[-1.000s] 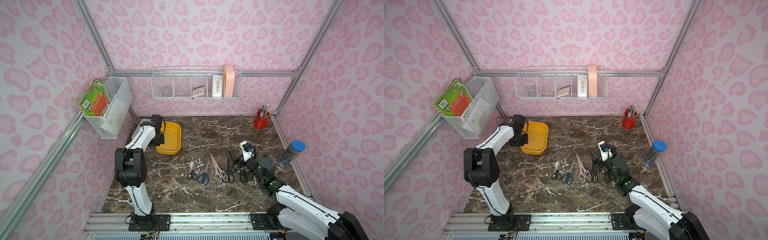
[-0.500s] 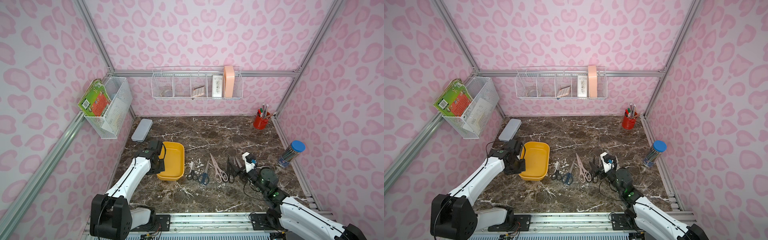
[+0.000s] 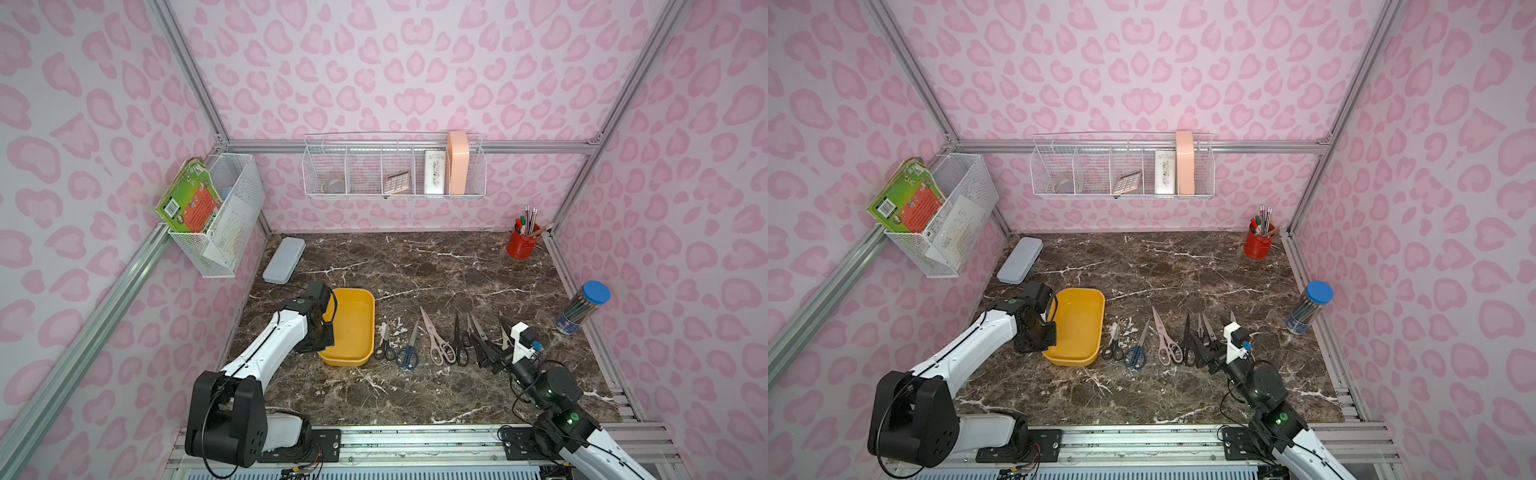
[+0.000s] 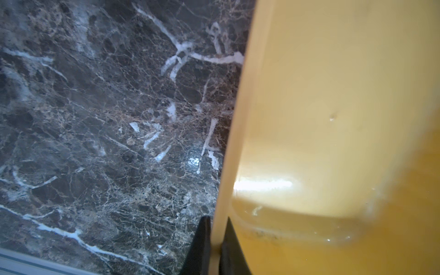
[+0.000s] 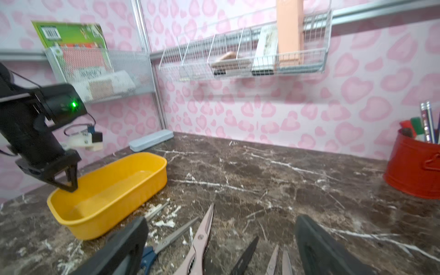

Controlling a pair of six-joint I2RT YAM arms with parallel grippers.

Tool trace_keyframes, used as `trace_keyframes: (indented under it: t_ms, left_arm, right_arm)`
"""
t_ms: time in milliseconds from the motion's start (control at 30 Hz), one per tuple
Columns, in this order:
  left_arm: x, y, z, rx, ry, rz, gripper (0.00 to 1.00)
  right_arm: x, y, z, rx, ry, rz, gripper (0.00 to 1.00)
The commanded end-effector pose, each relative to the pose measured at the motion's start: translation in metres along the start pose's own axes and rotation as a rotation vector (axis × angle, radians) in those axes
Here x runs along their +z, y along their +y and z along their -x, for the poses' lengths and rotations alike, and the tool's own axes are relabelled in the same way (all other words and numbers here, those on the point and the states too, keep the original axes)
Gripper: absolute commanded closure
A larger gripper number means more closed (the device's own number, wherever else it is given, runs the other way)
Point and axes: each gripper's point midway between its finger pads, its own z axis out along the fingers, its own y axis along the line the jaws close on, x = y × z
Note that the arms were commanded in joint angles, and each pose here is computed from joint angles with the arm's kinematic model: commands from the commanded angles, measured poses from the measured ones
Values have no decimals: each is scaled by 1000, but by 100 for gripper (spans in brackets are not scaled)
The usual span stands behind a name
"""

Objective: Put the scissors into the storage box
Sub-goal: Move the storage box to the center of the board, then pick up the scissors from the center of the board.

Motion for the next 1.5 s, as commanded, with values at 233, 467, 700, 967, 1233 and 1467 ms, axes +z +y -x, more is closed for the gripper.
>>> trace_keyframes:
  t_ms: [233,467,700,967,1233,1467]
  left_arm:
    - [-6,27,-6,-50,4,139,81]
    - [-8,32,-4,-57,-6,166,65]
    - [-26,33,13,-26,-63,176,75]
    - [-91,-39,32,205,-195,101,68]
    - [-79,-182,-47,403,6,-136,68]
    - [-41,-213,-71,382,110,-171,63]
  right_arm:
    - [-1,-11,-42,-20,103,-43,6]
    - [9,-7,-57,-29,201,-25,6]
    - [15,-2,-68,-43,261,-3,6]
    - [19,6,-74,-70,290,27,6]
    - [23,24,-83,-122,335,89,8]
    - [19,41,-81,-179,314,129,8]
